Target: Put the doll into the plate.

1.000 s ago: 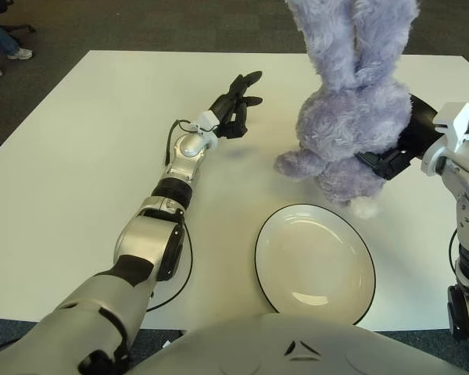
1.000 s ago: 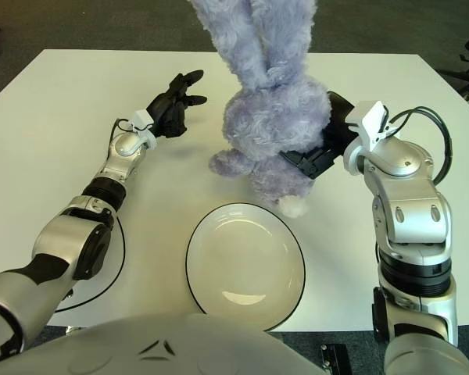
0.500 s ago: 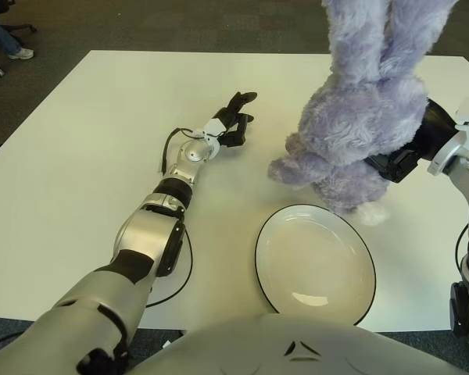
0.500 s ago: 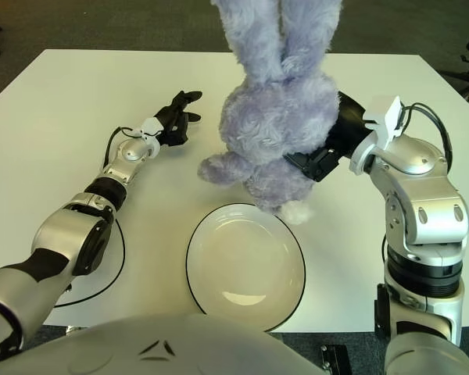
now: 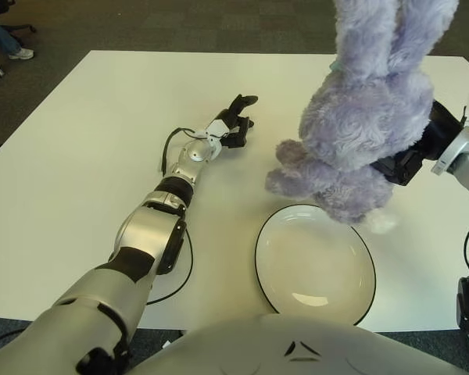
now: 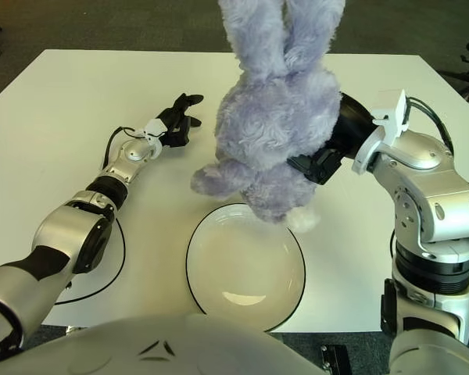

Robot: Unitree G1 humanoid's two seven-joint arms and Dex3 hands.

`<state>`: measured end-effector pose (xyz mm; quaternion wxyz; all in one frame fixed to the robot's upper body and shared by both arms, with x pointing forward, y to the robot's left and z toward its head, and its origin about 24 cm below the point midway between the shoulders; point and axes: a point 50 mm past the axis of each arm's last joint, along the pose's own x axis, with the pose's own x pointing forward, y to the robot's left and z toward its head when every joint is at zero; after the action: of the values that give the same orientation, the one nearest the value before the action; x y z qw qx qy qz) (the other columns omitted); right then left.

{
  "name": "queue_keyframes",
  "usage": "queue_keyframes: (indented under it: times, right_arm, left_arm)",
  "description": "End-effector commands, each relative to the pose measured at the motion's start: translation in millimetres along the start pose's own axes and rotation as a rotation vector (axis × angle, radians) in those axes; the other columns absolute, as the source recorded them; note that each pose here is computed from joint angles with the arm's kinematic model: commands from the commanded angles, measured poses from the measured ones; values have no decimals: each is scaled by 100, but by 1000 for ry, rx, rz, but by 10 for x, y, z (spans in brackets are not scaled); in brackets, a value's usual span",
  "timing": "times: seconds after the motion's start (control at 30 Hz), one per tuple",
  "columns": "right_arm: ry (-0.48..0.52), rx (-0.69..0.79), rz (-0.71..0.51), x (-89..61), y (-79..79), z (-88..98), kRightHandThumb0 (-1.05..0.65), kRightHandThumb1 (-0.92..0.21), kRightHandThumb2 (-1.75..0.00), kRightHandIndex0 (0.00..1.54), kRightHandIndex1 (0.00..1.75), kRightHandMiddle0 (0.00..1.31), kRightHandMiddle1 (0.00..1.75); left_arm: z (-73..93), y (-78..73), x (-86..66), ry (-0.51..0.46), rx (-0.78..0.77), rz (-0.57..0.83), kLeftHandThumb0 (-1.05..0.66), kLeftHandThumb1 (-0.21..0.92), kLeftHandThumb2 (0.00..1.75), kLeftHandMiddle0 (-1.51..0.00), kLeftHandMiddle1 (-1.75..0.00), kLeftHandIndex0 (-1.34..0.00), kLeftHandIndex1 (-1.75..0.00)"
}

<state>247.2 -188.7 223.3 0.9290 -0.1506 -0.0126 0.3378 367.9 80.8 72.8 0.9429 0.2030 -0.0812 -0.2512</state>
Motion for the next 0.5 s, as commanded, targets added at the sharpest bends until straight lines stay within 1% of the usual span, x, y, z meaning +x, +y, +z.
queue_keyframes:
  times: [0.0, 0.13, 0.33, 0.4, 0.47]
  right_arm:
    - [-24, 3, 4, -20, 1, 22, -1, -11, -144, 73, 175, 76, 138]
    - [-38, 9, -5, -17, 9, 21, -1, -12, -143, 71, 175, 75, 140]
    - [-14, -17, 20, -10, 54, 30, -1, -13, -141, 70, 175, 76, 138]
    - [-17, -19, 22, -9, 87, 45, -1, -13, -140, 69, 175, 77, 137]
    - [-38, 8, 42, 10, 116, 19, -1, -14, -140, 69, 175, 78, 135]
  left_arm:
    - [27, -2, 29, 0, 20, -2, -98, 92, 107, -47, -108, 0, -77]
    - [23, -8, 28, 1, 19, -3, -98, 92, 106, -40, -104, 0, -78]
    - [21, -28, 26, -2, 21, -5, -97, 92, 104, -39, -104, 0, -78]
    - [22, -30, 27, -2, 21, -6, -97, 92, 104, -39, -103, 0, -78]
    - [22, -33, 28, 0, 19, -6, -97, 92, 104, -38, -103, 0, -78]
